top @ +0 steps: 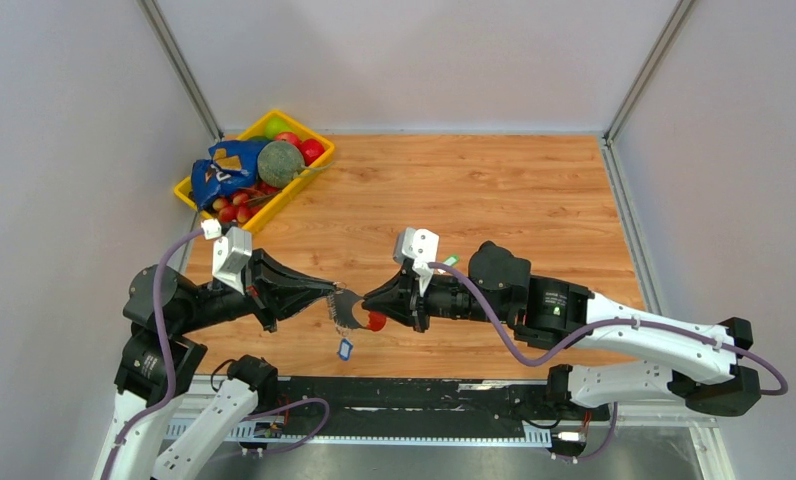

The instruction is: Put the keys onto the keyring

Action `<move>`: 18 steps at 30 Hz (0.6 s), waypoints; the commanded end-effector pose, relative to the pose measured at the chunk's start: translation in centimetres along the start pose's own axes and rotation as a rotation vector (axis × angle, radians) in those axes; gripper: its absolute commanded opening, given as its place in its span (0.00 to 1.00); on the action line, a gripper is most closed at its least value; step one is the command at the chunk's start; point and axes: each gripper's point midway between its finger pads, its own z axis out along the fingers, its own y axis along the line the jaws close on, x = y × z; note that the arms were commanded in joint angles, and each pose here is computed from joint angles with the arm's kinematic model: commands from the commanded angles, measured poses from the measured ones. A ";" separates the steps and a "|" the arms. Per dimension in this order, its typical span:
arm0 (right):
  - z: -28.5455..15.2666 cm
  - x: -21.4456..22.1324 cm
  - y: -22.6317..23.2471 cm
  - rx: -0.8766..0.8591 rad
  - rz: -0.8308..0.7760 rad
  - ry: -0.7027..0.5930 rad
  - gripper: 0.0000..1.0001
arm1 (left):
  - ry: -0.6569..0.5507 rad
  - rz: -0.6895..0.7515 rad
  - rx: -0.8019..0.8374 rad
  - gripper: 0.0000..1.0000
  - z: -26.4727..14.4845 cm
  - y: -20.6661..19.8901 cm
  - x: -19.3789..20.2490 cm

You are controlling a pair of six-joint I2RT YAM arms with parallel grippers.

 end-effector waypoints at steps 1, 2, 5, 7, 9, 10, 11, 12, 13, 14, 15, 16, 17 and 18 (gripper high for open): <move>-1.7 -4.6 0.1 0.020 -0.038 -0.126 0.00 | 0.014 0.039 0.021 0.00 -0.4 -0.8 -0.2; -1.8 -4.7 0.1 0.019 -0.043 -0.126 0.00 | 0.019 0.038 0.024 0.00 -0.4 -0.8 -0.1; -1.9 -5.0 0.4 0.012 -0.044 -0.118 0.00 | 0.033 0.037 0.025 0.00 -0.4 -0.7 0.2; -1.9 -5.1 0.5 0.015 -0.044 -0.109 0.00 | 0.042 0.035 0.017 0.00 -0.4 -0.5 0.3; -1.9 -5.1 0.5 0.023 -0.075 -0.100 0.00 | 0.051 0.037 0.008 0.00 -0.4 -0.3 0.4; -1.9 -5.0 0.4 0.026 -0.079 -0.096 0.00 | 0.050 0.042 0.000 0.00 -0.4 -0.3 0.3; -1.8 -5.1 0.4 0.027 -0.082 -0.092 0.00 | 0.059 0.039 -0.006 0.00 -0.4 -0.1 0.4; -1.8 -5.0 0.4 0.029 -0.084 -0.087 0.00 | 0.060 0.040 -0.008 0.00 -0.4 -0.1 0.3; -1.8 -5.0 0.4 0.030 -0.088 -0.083 0.00 | 0.067 0.034 -0.011 0.00 -0.4 0.1 0.5; -1.7 -5.0 0.4 0.031 -0.094 -0.078 0.00 | 0.070 0.030 -0.010 0.00 -0.3 0.1 0.5; -1.7 -4.9 0.4 0.031 -0.099 -0.070 0.00 | 0.077 0.023 -0.009 0.00 -0.2 0.2 0.6; -1.6 -4.8 0.4 0.032 -0.104 -0.060 0.00 | 0.078 0.022 -0.009 0.00 -0.2 0.2 0.6; -1.5 -4.7 0.4 0.031 -0.109 -0.052 0.00 | 0.083 0.017 -0.009 0.00 -0.1 0.4 0.7; -1.6 -4.7 0.4 0.029 -0.116 -0.044 0.00 | 0.084 0.015 -0.007 0.00 -0.1 0.4 0.7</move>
